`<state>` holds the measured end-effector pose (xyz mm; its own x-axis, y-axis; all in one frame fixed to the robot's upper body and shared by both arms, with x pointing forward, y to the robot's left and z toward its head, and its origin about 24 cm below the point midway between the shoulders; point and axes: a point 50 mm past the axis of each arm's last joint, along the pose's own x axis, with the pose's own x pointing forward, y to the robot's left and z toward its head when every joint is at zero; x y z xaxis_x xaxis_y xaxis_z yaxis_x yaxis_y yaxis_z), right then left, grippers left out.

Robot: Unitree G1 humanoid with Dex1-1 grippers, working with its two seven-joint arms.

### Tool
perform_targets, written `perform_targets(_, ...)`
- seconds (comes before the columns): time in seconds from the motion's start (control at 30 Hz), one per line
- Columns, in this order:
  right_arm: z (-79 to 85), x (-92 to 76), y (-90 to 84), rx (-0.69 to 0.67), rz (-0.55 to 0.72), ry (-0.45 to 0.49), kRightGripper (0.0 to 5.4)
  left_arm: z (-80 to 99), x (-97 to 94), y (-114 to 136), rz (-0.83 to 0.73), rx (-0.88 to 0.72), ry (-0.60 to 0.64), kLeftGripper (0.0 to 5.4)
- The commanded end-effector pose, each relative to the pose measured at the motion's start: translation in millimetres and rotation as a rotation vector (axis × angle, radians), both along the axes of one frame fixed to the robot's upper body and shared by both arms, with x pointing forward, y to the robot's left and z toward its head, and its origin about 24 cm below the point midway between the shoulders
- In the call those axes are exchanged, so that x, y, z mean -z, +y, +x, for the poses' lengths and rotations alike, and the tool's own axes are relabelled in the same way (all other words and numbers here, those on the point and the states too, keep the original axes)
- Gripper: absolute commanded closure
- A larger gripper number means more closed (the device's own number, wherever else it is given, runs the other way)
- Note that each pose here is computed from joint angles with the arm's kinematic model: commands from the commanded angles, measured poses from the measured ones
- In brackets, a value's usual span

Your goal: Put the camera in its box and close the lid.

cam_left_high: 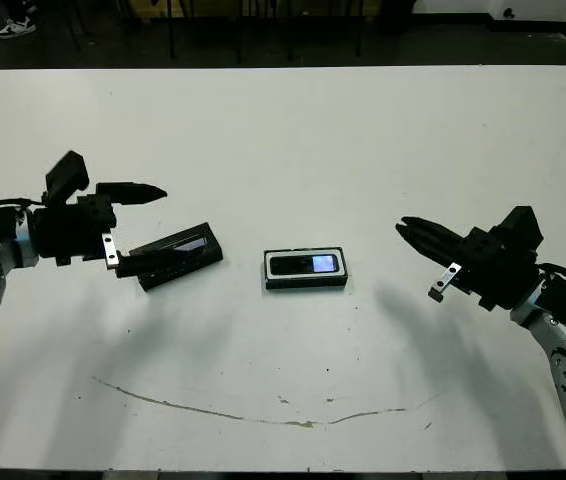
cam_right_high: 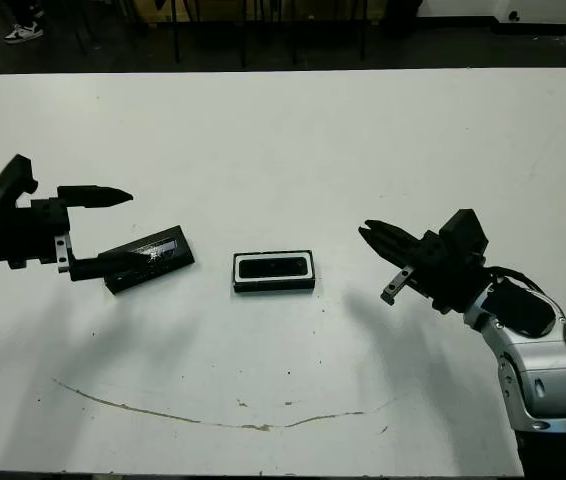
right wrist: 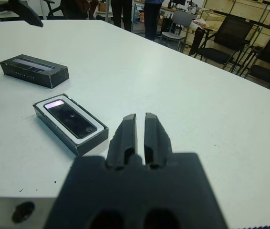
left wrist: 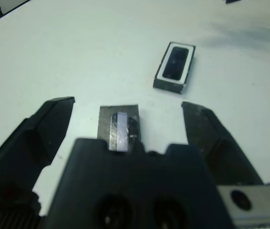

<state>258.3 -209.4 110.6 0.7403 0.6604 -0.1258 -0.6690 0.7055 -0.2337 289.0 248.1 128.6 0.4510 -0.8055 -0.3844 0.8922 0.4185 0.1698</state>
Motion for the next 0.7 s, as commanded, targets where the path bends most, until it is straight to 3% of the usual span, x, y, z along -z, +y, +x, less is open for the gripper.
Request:
perform_targets(0.03, -0.8, 1.5, -3.3, 0.005, -0.028, 0.010, 5.40, -3.5, 18.3, 1.6, 0.046, -0.028, 0.027, 0.01)
perform_targets(0.3, -2.4, 1.0, -3.8, -0.001, -0.044, 0.014, 5.40, -5.6, 35.5, -2.7, 0.056, -0.034, 0.056, 0.01)
perform_targets(0.7, -5.3, -0.8, -4.6, 0.004, -0.076, 0.016, 5.40, -12.2, 46.4, 2.3, 0.073, -0.017, 0.115, 0.01)
